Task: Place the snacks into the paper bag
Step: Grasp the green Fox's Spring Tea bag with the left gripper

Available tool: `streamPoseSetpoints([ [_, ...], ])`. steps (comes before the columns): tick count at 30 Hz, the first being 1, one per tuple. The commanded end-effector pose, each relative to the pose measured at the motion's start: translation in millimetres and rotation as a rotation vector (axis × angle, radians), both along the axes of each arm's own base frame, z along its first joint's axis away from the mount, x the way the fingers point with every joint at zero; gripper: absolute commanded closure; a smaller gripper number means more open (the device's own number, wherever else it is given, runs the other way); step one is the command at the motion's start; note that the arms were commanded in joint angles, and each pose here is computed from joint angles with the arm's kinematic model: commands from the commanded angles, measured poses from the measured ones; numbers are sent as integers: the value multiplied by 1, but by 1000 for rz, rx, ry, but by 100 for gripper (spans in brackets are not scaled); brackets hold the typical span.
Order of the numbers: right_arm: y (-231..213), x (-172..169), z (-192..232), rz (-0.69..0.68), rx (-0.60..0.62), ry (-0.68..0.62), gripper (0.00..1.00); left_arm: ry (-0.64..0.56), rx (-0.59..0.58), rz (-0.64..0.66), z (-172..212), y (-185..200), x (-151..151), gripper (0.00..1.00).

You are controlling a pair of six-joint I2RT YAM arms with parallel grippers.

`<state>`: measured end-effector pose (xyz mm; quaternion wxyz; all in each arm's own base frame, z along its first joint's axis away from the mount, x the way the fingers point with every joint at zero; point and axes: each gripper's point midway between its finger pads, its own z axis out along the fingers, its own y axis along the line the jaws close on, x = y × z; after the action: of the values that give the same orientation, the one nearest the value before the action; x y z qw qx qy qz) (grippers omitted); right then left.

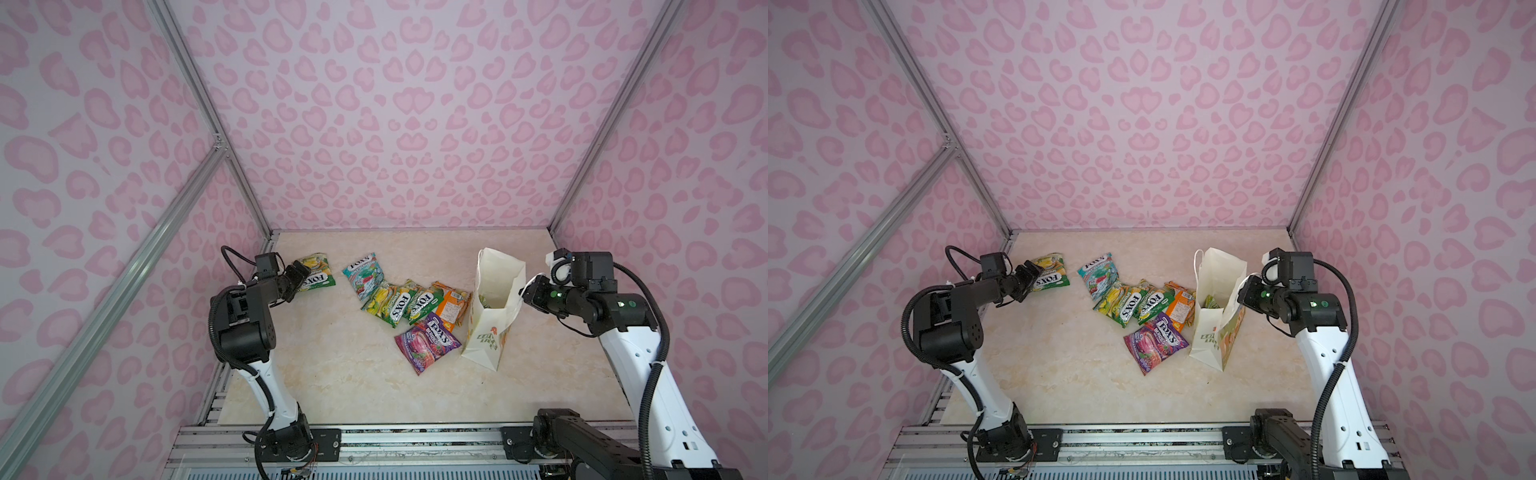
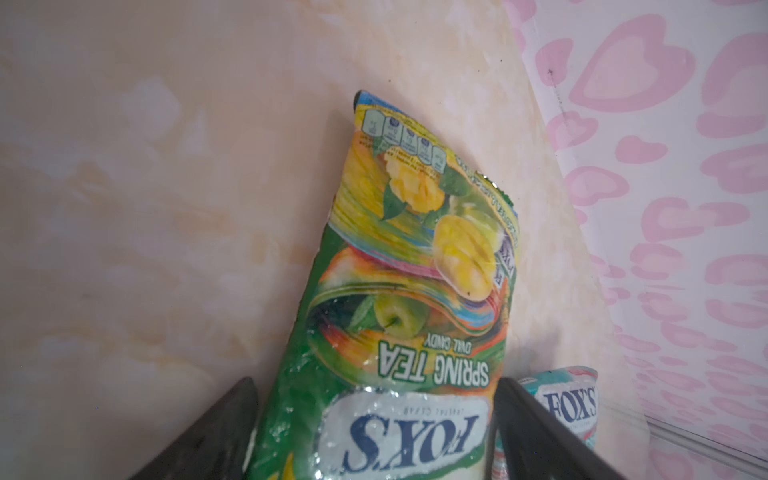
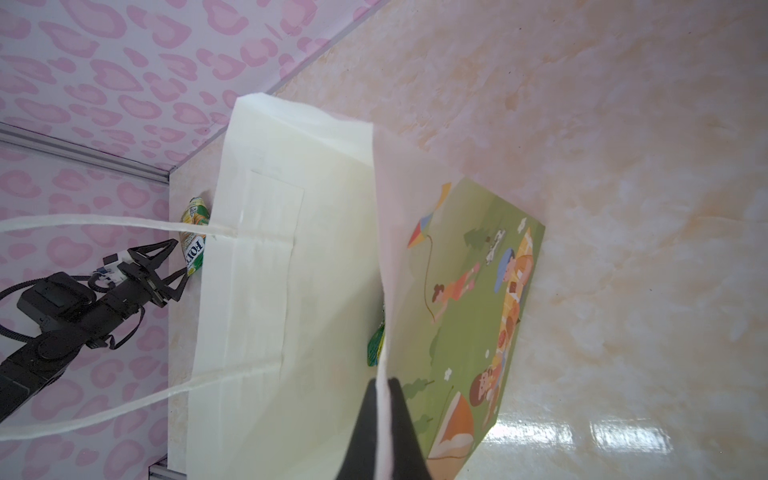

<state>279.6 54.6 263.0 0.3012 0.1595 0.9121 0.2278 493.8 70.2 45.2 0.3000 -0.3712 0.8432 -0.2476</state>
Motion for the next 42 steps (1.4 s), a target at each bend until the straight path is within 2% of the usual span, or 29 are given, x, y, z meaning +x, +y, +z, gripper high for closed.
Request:
streamPoseSetpoints([
  [1, 3, 0, 2, 14, 7, -10, 100, 73, -45, -13, -15, -7, -7, 11],
  [5, 5, 0, 3, 20, 19, -14, 100, 156, -57, -6, -32, -6, -12, 20],
  [14, 6, -2, 3, 23, 24, -18, 100, 218, -54, -45, -48, -25, -14, 29],
  [20, 5, -3, 4, 24, 22, -22, 100, 159, -98, -71, -37, -39, -4, 45],
  [25, 6, -4, 2, 25, 31, -22, 100, 67, -184, -83, -18, -51, 4, 62],
  [27, 7, -4, 2, 25, 32, -22, 100, 39, -207, -89, -11, -56, 7, 63],
  [28, 6, -4, 2, 24, 33, -24, 100, 26, -218, -89, -6, -58, 8, 69],
  [29, 6, -5, 2, 24, 32, -24, 100, 14, -229, -89, -3, -59, 8, 71],
  [35, 7, -5, 3, 27, 33, -25, 100, -41, -277, -72, 12, -63, 10, 80],
  [42, 6, -6, 1, 27, 30, -22, 100, -90, -265, -51, 38, -61, 3, 95],
])
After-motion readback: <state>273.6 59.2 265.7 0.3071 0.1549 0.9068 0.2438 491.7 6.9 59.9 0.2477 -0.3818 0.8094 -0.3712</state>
